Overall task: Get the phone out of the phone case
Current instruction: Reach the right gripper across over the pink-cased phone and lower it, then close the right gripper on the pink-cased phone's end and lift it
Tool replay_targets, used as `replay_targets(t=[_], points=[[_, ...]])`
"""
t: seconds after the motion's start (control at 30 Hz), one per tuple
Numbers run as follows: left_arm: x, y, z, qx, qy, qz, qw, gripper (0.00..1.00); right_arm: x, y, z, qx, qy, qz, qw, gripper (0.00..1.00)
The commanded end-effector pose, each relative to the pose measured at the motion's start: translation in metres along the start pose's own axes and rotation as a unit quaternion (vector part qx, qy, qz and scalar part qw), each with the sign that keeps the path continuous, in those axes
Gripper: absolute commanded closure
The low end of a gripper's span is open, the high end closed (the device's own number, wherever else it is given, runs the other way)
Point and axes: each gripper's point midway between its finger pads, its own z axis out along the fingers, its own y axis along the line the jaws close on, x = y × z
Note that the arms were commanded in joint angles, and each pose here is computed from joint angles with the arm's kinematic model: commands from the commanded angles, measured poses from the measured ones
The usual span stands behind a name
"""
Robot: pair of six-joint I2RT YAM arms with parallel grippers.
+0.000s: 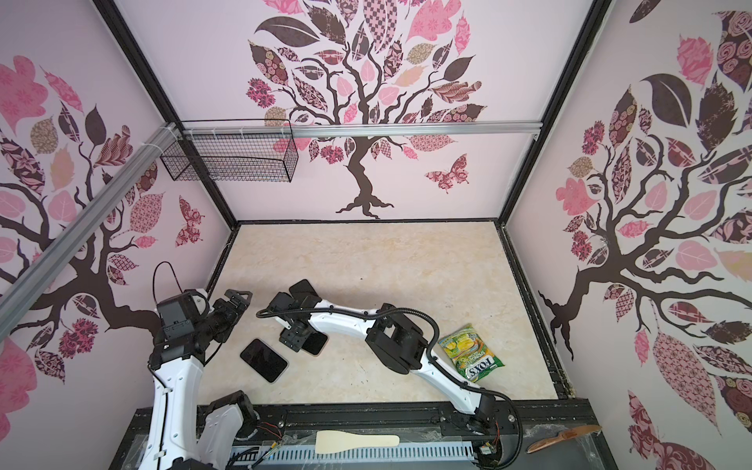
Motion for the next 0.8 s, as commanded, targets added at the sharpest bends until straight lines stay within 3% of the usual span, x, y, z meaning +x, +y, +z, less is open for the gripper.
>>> replay_targets(t=[0.0, 0.27, 0.43, 0.63, 0.77], points=[[-0.013, -0.01, -0.011, 0.004, -0.024, 0.02, 1.0, 0.02, 0.051, -0.003, 0.033, 0.018, 0.085, 0.0, 0.996, 0.29], [-0.014, -0.011, -0.015, 0.001, -0.033, 0.028, 0.999, 0.02, 0.043, -0.004, 0.008, 0.02, 0.081, 0.015, 0.996, 0.39], [-0.015, -0.018, -0.018, 0.017, -0.034, 0.04, 0.998, 0.02, 0.031, -0.006, -0.036, 0.02, 0.035, 0.045, 0.998, 0.4], [-0.003, -0.035, -0.013, 0.026, -0.027, 0.075, 0.997, 0.02, 0.034, -0.026, -0.081, 0.059, -0.027, 0.109, 0.992, 0.49], [0.012, -0.054, -0.003, 0.047, -0.014, 0.098, 0.994, 0.02, 0.042, -0.051, -0.106, 0.056, -0.067, 0.199, 0.976, 0.52]])
